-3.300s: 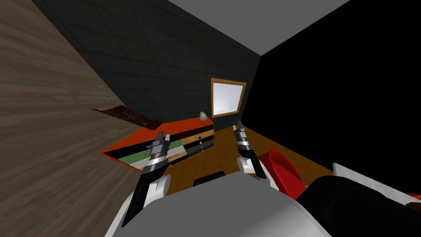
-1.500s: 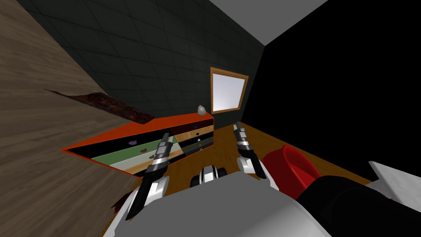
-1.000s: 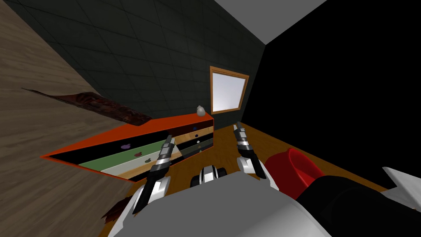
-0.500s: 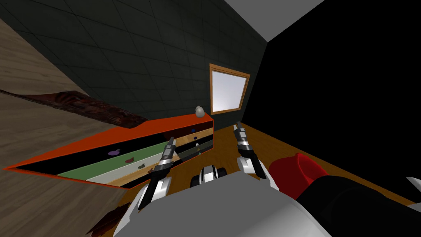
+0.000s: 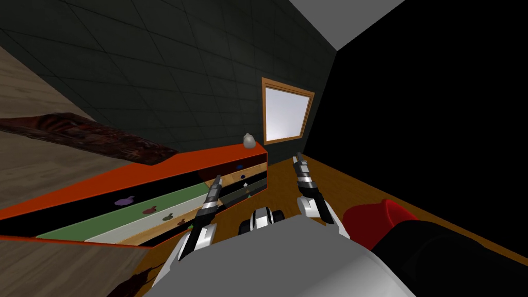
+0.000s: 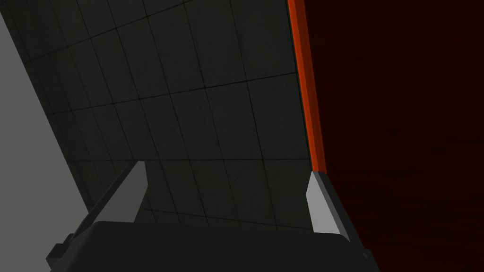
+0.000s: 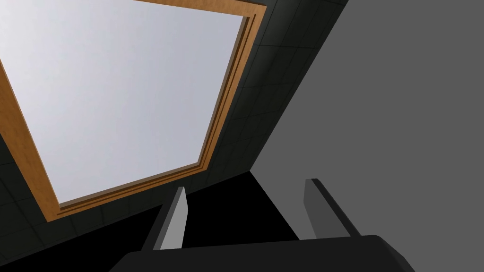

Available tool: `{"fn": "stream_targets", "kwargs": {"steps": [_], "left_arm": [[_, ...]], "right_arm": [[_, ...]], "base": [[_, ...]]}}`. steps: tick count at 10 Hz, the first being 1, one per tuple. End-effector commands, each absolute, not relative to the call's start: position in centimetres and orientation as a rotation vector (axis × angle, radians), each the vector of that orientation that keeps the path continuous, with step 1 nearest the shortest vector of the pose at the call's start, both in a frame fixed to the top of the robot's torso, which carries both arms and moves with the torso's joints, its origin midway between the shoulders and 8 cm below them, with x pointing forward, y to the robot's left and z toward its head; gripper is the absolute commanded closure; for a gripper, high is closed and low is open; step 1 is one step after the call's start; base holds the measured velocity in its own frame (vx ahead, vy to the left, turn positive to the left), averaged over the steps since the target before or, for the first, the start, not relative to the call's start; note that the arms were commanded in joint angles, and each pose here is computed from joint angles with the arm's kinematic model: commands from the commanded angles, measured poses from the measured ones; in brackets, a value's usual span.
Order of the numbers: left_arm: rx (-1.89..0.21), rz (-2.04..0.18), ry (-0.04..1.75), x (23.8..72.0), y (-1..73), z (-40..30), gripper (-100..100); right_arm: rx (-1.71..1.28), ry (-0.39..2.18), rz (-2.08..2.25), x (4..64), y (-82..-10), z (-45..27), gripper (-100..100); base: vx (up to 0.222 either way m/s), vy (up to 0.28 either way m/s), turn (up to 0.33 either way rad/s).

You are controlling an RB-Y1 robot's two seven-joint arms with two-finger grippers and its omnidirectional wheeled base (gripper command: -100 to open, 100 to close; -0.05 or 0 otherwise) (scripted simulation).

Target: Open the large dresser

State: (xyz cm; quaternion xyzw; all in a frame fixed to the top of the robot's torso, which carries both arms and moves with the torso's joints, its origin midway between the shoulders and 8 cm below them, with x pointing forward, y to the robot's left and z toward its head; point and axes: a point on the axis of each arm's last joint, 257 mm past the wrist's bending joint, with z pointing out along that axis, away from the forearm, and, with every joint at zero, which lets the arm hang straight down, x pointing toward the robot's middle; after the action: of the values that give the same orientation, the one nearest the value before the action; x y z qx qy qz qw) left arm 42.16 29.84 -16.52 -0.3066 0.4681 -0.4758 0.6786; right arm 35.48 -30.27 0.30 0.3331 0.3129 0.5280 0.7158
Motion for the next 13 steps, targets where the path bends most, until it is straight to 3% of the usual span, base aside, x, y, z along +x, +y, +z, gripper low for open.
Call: {"fn": "stream_targets", "kwargs": {"steps": [1, 13], "left_arm": [[-0.709, -1.057, 1.074, 42.4, 30.0, -18.8, -100], [-0.82, -1.042, 1.134, 42.4, 29.1, -27.4, -100]], "right_arm": [[0.737, 0.693, 1.169, 35.5, -30.3, 0.3, 0], [0.737, 0.693, 1.169, 35.5, -30.3, 0.3, 0]], "base": [[0.123, -0.022, -0.012], [0.097, -0.026, -0.008]]}}
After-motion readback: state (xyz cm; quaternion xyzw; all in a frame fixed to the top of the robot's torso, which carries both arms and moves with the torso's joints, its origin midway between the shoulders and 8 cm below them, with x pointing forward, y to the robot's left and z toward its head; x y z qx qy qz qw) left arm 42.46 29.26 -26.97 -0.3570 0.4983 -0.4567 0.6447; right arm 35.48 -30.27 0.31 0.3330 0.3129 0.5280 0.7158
